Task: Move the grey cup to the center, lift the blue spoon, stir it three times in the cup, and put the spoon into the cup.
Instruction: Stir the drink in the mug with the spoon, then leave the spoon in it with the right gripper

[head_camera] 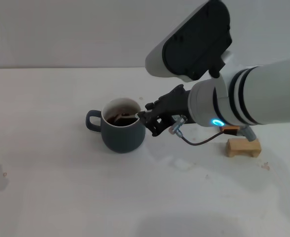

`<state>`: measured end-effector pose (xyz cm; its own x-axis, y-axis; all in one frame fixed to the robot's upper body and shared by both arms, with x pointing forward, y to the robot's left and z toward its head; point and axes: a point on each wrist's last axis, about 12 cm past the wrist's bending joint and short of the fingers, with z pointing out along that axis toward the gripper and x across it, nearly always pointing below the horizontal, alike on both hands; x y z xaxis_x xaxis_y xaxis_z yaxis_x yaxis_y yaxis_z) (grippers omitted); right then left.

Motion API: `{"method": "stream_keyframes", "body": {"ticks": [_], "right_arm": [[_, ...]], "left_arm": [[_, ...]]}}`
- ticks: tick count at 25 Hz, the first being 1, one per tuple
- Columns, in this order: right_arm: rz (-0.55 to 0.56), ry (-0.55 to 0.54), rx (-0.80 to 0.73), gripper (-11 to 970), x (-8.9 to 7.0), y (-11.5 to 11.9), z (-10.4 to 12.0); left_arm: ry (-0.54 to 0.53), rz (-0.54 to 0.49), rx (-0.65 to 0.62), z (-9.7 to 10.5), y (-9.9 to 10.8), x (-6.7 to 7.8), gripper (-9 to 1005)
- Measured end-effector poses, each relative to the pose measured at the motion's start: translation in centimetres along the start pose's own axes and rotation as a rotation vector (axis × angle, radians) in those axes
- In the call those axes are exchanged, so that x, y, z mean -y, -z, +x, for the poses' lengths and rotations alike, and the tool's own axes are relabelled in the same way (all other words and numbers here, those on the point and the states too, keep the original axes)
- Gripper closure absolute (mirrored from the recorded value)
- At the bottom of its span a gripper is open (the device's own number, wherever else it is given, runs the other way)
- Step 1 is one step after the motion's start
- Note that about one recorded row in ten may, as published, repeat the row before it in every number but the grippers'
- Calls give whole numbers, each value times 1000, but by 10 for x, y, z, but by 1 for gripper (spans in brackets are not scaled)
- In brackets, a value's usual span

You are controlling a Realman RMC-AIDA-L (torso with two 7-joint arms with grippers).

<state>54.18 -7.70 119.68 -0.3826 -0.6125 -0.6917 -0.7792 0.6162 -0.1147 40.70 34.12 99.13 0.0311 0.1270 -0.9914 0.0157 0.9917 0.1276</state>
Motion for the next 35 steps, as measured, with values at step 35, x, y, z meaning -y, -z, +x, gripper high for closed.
{"method": "stream_keyframes", "body": {"ticks": [35], "right_arm": [[20, -16, -13, 799, 20, -25, 11]], "left_arm": [[3, 4, 0, 1, 5, 1, 998]]}}
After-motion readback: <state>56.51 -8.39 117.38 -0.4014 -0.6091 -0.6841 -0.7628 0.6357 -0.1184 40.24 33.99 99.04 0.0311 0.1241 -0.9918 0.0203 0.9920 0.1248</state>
